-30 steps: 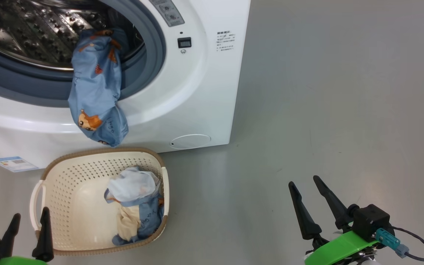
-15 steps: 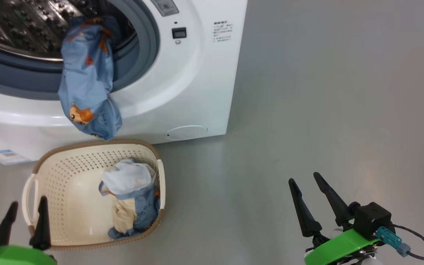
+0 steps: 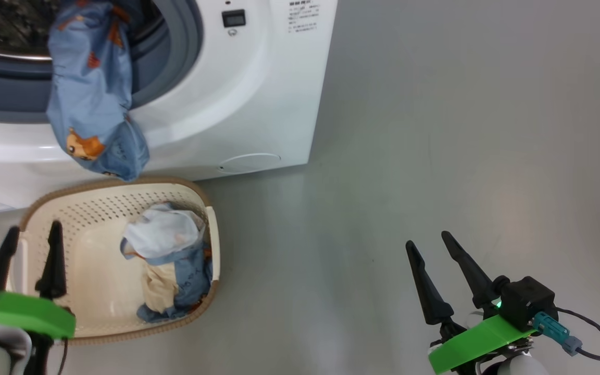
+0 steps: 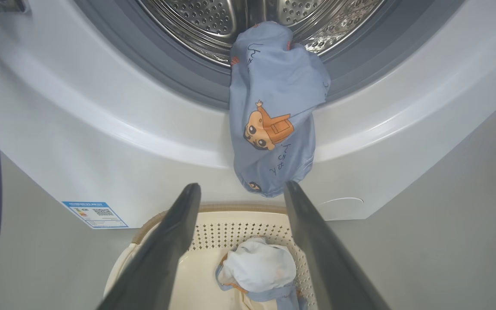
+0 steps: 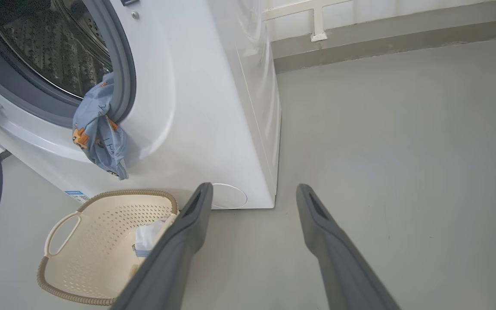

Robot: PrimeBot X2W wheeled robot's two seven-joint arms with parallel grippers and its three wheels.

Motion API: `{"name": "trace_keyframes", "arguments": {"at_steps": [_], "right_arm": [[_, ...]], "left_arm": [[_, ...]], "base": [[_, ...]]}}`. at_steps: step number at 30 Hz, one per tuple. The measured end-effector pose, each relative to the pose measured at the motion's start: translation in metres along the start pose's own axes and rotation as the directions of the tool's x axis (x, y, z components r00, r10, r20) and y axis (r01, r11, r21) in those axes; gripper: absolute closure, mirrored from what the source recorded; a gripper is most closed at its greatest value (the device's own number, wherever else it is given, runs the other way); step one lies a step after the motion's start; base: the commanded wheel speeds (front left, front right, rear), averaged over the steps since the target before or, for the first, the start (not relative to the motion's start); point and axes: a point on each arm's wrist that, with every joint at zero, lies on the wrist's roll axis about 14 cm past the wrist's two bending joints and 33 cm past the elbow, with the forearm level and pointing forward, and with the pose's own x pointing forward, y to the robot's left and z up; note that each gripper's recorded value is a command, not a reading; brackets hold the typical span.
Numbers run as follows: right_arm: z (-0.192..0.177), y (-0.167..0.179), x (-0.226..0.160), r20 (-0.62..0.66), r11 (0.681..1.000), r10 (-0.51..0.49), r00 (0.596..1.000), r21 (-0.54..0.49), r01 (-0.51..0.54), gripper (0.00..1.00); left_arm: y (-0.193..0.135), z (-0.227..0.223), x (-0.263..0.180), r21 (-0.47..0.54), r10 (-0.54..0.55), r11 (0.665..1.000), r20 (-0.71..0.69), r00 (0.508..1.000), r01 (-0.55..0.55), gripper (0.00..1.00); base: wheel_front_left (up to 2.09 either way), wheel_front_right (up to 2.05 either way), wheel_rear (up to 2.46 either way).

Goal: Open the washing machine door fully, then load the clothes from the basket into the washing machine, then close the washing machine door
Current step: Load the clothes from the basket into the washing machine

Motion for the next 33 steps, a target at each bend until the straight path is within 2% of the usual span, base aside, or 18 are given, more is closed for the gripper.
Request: {"name": "trace_keyframes", "arguments": {"at_steps": [18, 33], "right_arm": [[-0.029, -0.022, 0.006, -0.079, 0.998, -0.057, 0.995, -0.005, 0.057, 0.0], [-0.04, -0.044, -0.003, -0.115, 0.992, -0.128, 0.985, -0.025, 0.126, 0.0]], "left_arm": [[-0.022, -0.009, 0.094, 0.018, -0.091, 0.996, -0.02, 0.996, 0.091, 0.0], [-0.045, -0.028, 0.139, -0.003, -0.153, 0.988, -0.047, 0.987, 0.153, 0.0]], "base": [[0.0, 0.0, 0.0], [0.0, 0.0, 0.0]]}}
